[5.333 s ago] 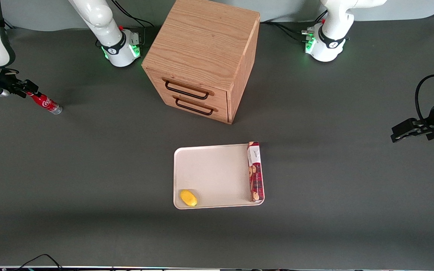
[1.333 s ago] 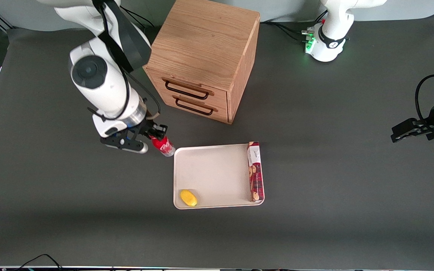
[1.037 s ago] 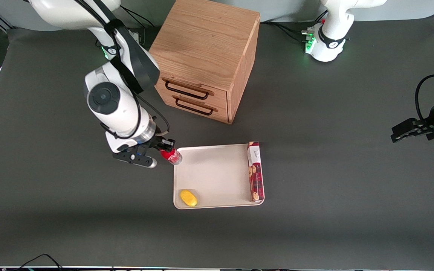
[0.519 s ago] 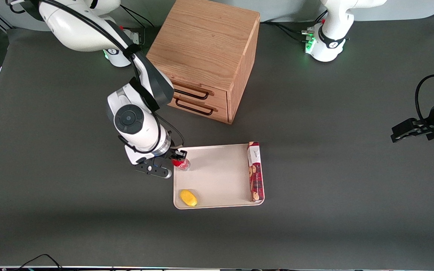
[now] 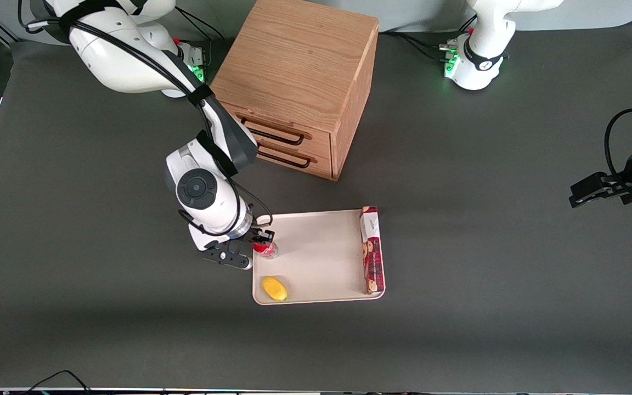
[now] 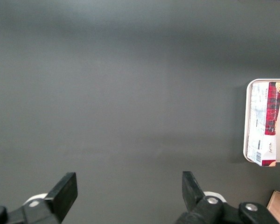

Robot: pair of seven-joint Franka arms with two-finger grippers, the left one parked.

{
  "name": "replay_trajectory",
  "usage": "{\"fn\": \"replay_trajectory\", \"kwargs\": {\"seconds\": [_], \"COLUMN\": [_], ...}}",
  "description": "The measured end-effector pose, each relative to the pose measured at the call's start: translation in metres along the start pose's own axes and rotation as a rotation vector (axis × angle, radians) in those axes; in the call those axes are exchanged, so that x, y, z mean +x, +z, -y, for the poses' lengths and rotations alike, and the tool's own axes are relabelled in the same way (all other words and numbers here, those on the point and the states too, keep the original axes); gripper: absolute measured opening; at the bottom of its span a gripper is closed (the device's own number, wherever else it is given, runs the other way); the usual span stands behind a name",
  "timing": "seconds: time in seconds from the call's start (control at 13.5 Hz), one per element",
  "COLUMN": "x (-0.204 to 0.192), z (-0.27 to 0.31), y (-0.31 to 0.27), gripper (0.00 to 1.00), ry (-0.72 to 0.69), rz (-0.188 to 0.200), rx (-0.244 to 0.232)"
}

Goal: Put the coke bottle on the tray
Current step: 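Lower the bottle onto the tray and open the right gripper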

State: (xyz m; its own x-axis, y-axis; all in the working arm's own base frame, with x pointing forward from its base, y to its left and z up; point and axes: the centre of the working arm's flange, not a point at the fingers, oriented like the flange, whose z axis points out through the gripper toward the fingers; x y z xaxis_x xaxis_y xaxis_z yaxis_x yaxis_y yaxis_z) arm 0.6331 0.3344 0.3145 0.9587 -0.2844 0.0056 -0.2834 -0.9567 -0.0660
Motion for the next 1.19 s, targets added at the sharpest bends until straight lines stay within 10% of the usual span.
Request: {"fn": "replay_trajectory", "kwargs": {"seconds": [0.22, 0.67, 1.19], "x": [0.002, 0.008, 0.019], "z": [-0.001, -0.004, -0.016], "y": [0.001, 0.003, -0.109], "gripper": [0.42, 1.00, 1.00], "ry": [0.004, 0.013, -0.176], "rz": [-0.003, -0.011, -0.065], "rx": [0.000, 0.003, -0.025]}}
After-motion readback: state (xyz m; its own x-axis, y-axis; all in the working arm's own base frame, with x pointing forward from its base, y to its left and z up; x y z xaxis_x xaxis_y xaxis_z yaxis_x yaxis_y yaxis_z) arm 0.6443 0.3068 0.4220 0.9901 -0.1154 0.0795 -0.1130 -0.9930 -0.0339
